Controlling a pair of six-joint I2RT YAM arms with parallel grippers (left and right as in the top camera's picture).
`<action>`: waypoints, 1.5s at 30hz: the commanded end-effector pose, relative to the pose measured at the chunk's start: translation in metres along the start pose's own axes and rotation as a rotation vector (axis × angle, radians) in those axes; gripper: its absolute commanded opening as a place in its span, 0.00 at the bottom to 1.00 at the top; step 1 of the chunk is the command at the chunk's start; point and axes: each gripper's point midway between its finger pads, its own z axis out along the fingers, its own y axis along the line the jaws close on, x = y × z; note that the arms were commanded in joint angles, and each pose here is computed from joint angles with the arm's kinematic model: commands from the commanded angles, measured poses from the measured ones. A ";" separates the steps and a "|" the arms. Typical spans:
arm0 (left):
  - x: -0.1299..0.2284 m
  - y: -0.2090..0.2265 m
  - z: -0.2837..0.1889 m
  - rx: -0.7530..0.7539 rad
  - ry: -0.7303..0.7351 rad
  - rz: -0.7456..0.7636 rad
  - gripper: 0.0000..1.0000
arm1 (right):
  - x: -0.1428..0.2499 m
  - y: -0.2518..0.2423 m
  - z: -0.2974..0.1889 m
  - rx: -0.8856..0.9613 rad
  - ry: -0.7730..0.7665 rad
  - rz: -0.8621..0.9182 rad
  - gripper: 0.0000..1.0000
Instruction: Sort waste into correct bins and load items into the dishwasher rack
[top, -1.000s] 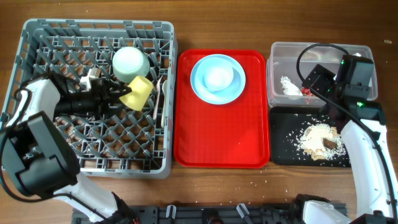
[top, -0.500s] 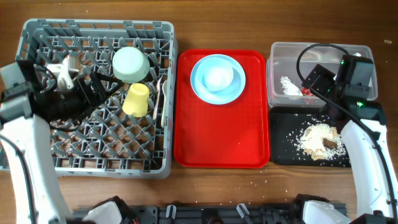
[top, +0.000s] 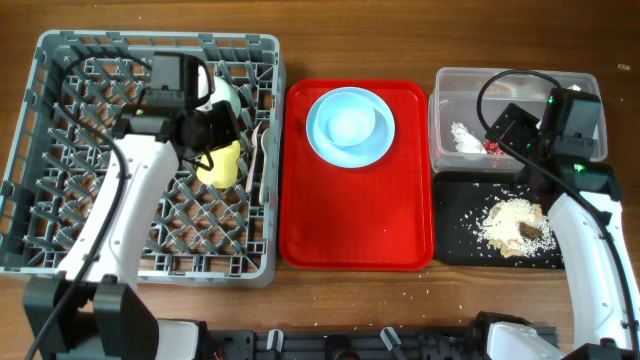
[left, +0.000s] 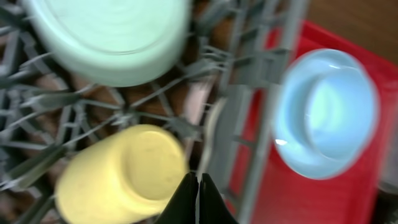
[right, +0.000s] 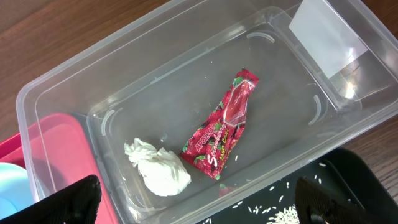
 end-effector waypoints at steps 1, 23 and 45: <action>-0.003 0.027 0.011 -0.152 -0.013 -0.058 0.04 | -0.007 0.003 -0.002 -0.011 -0.012 -0.006 1.00; 0.018 0.020 -0.069 -0.101 -0.077 -0.103 0.05 | -0.007 0.003 -0.002 -0.011 -0.011 -0.006 1.00; 0.113 -0.036 0.038 -0.135 0.272 0.170 0.04 | -0.007 0.003 -0.002 -0.012 -0.012 -0.006 1.00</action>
